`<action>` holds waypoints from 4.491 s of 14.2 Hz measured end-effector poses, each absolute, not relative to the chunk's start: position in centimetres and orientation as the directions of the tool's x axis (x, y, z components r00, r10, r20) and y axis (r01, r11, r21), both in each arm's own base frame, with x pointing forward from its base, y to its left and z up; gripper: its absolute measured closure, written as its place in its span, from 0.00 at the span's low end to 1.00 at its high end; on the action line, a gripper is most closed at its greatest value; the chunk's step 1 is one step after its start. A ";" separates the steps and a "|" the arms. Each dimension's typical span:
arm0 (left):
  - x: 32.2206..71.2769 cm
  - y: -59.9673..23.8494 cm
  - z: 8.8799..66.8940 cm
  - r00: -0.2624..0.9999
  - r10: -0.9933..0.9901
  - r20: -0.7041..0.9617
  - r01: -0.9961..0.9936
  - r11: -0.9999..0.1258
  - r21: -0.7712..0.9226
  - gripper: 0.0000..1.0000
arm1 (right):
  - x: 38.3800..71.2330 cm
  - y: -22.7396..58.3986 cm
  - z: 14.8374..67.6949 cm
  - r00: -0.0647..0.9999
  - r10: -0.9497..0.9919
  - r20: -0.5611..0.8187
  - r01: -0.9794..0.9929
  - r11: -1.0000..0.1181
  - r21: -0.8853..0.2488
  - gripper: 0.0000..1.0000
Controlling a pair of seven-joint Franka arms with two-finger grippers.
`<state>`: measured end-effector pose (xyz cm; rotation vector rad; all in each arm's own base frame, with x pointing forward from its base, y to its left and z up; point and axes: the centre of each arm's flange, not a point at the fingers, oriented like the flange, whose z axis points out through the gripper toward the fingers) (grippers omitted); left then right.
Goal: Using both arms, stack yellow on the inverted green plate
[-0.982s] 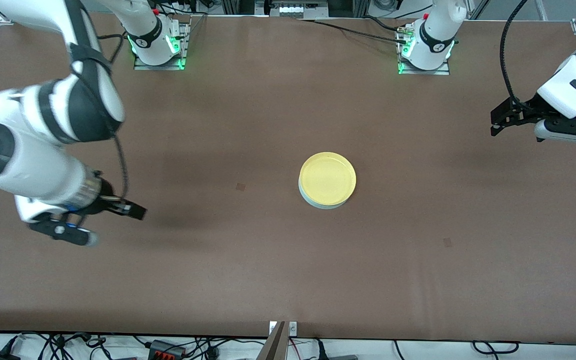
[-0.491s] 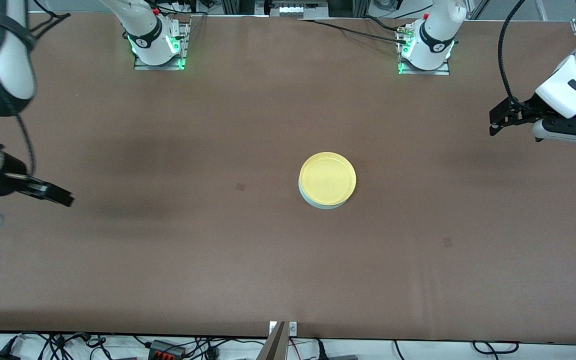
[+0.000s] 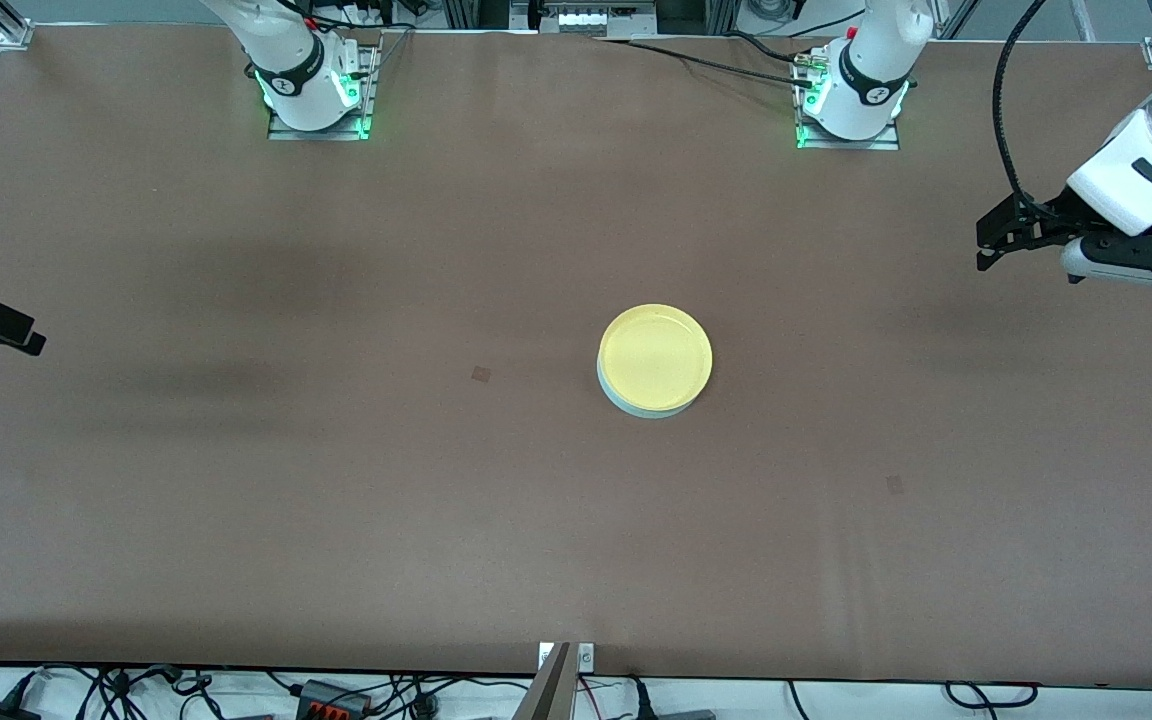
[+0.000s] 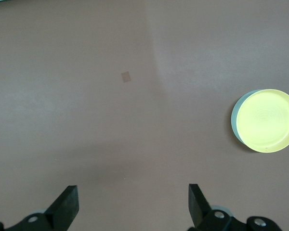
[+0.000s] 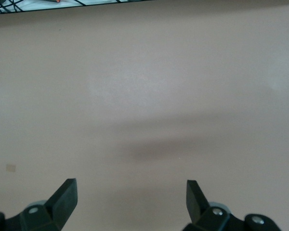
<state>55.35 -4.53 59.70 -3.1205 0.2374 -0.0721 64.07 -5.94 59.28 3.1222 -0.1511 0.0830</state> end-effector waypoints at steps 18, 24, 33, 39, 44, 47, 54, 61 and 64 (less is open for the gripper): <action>55.1 -6.4 60.1 0.981 -0.184 0.053 -0.184 -0.983 -0.016 0.00 | 56.9 -4.0 58.0 0.998 -0.054 -0.007 -0.054 -0.999 0.004 0.00; 55.1 -6.4 60.1 0.981 -0.185 0.053 -0.184 -0.983 -0.016 0.00 | 56.1 -4.0 57.5 0.999 -0.053 0.010 -0.053 -0.999 0.007 0.00; 55.1 -6.4 60.3 0.981 -0.185 0.057 -0.184 -0.983 -0.017 0.00 | 56.2 -3.2 58.1 0.999 -0.031 0.040 -0.032 -0.999 0.026 0.00; 55.1 -6.4 60.3 0.981 -0.185 0.057 -0.184 -0.983 -0.017 0.00 | 56.0 -3.1 57.9 0.999 -0.030 0.016 -0.030 -0.999 0.026 0.00; 55.1 -6.4 60.3 0.981 -0.185 0.057 -0.184 -0.983 -0.017 0.00 | 55.9 -2.9 57.9 1.000 -0.027 0.014 -0.027 -0.999 0.026 0.00; 55.1 -6.4 60.3 0.981 -0.185 0.057 -0.184 -0.983 -0.017 0.00 | 55.9 -2.9 57.9 1.000 -0.027 0.014 -0.027 -0.999 0.026 0.00; 55.1 -6.4 60.3 0.981 -0.185 0.057 -0.184 -0.983 -0.017 0.00 | 55.9 -2.9 58.0 1.000 -0.027 0.016 -0.027 -0.999 0.026 0.00; 55.1 -6.4 60.3 0.981 -0.185 0.057 -0.184 -0.983 -0.017 0.00 | 56.0 -2.8 58.0 0.999 -0.025 0.021 -0.025 -0.999 0.026 0.00; 55.1 -6.4 60.3 0.981 -0.185 0.057 -0.184 -0.983 -0.017 0.00 | 56.0 -2.8 58.0 0.999 -0.024 0.022 -0.025 -0.999 0.026 0.00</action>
